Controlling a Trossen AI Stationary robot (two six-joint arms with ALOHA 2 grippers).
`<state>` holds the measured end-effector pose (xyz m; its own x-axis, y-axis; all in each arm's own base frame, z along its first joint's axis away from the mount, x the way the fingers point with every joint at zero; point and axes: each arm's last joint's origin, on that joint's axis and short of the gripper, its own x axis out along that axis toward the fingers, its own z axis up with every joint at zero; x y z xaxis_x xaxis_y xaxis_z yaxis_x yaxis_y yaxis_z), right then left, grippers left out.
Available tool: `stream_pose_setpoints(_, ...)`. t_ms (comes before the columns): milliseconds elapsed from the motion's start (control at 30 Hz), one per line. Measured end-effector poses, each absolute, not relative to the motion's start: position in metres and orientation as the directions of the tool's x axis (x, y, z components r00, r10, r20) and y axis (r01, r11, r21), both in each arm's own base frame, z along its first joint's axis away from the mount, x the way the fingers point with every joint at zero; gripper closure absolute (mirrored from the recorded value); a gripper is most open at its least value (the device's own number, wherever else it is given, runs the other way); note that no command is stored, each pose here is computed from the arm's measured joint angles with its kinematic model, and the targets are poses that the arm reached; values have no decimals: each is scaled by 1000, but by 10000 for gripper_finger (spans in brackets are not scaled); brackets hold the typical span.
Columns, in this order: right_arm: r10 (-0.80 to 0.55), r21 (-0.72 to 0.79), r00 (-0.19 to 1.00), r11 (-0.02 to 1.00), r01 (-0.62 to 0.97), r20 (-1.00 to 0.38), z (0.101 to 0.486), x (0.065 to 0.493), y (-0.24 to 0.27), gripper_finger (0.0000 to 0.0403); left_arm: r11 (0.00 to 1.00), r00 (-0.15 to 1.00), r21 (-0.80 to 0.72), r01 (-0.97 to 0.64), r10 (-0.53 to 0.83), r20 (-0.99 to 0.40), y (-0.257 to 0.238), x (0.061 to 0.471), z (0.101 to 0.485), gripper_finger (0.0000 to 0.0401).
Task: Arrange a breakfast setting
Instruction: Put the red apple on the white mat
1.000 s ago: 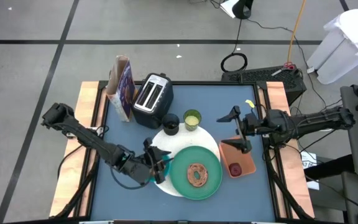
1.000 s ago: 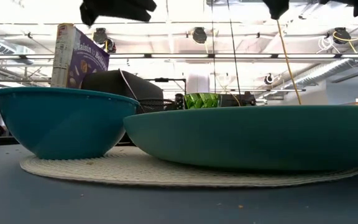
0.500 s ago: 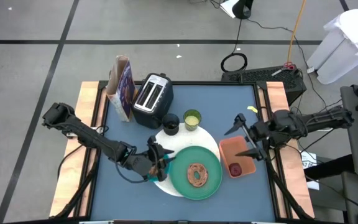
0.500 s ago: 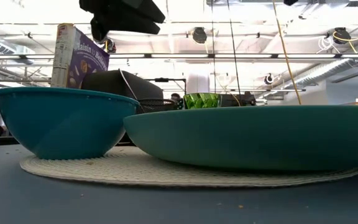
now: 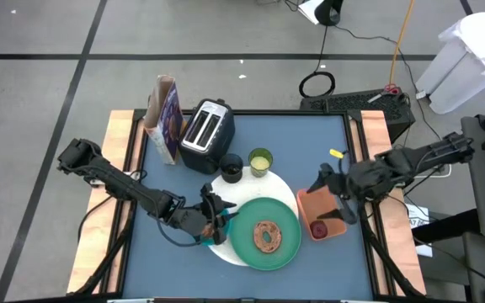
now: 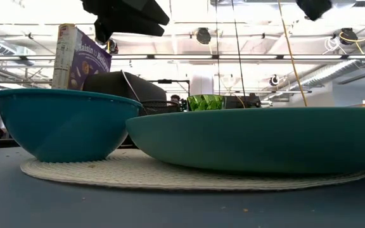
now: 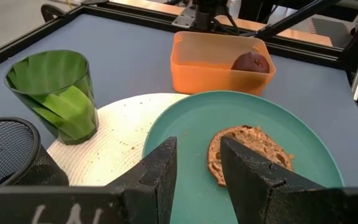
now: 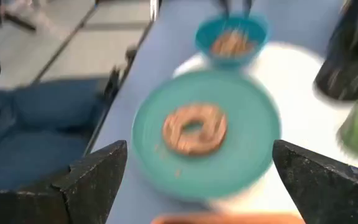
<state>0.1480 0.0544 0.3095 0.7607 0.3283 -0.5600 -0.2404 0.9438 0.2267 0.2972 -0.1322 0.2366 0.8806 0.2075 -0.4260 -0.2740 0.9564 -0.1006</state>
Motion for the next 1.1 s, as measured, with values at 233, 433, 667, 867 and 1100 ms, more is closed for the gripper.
stream_pose_setpoints(233,339,252,605,941,-226,-721,291,144,68,7,956,881,-101,-274,208,-426,-132,297,237,272)
stream_pose_setpoints(433,346,263,565,938,-225,-749,283,148,76,7,955,881,-108,-277,207,-426,-132,297,237,272)
stream_pose_setpoints(667,304,230,450,950,-213,-839,243,146,81,7,953,881,-116,-280,207,-426,-132,297,237,272)
stream_pose_setpoints(867,284,217,413,955,-202,-866,218,143,79,7,952,882,-120,-281,207,-424,-132,297,237,272)
stream_pose_setpoints(1100,287,219,419,954,-204,-862,202,143,79,7,952,883,-123,-281,206,-421,-132,298,237,272)
